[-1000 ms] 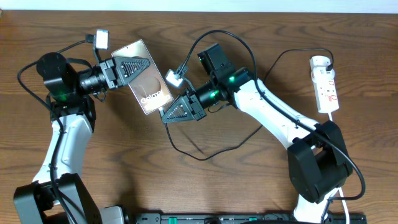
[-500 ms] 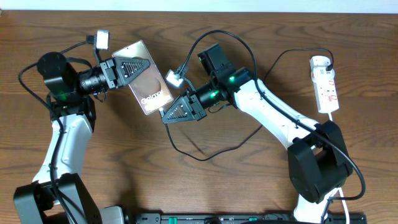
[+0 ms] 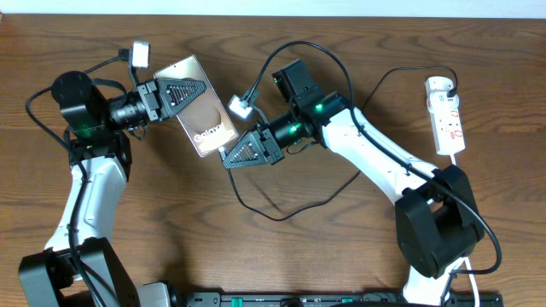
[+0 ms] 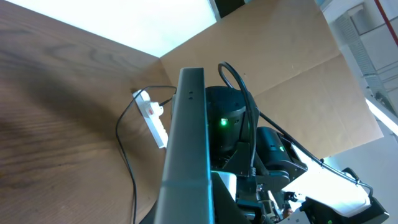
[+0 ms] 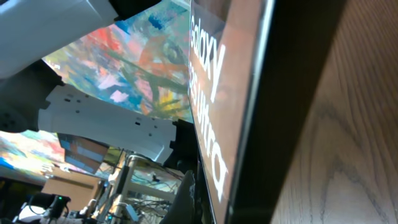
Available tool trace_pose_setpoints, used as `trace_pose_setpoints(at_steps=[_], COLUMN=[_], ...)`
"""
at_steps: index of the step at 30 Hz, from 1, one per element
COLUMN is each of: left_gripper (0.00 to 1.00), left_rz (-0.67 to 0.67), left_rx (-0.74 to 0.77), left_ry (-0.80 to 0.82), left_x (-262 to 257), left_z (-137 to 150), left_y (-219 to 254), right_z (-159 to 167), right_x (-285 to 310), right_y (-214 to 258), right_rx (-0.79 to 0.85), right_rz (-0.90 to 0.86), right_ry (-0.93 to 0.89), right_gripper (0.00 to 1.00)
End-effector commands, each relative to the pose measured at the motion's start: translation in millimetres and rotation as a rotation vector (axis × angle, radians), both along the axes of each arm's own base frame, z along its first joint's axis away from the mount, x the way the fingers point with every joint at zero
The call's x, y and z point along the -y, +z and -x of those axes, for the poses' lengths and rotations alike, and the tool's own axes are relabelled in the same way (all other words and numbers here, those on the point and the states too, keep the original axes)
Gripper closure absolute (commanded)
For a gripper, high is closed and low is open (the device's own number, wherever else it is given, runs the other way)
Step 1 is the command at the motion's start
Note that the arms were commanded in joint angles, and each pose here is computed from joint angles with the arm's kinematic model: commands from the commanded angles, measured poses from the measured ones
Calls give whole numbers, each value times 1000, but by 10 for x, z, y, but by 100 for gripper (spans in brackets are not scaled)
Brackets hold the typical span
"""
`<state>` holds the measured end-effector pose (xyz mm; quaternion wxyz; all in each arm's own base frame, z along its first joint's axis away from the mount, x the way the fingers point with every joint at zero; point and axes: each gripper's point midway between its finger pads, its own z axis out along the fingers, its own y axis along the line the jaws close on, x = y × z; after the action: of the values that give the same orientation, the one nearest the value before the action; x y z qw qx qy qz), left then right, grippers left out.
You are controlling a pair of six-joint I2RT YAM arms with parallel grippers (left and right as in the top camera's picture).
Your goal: Plug charger to phone and switch on socket
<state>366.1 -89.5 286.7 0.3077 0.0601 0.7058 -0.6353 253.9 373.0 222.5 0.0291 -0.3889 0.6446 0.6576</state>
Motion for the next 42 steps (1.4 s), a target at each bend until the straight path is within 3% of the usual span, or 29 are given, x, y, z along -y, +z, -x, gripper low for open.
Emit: trace_pose_setpoints(at_steps=[1,26,33,42], left_gripper=[92,93,93,93], left_rz=[-10,-10,-22,4], left_rx=[37,37,76,2], left_ry=[-96,-94,-75,-8], left_x=[94,90,25,-213], left_z=[167,164,144,91], left_y=[-11,-11,29,29], right_z=[-51,-133,29,120], right_x=[79,138,61,8], right_y=[225,225,189,34], right_rx=[-17,-21,-28,-15], right_rz=[-75,-72,-60,15], right_ry=[20,-3,33,25], right_gripper=[99,99,99,99])
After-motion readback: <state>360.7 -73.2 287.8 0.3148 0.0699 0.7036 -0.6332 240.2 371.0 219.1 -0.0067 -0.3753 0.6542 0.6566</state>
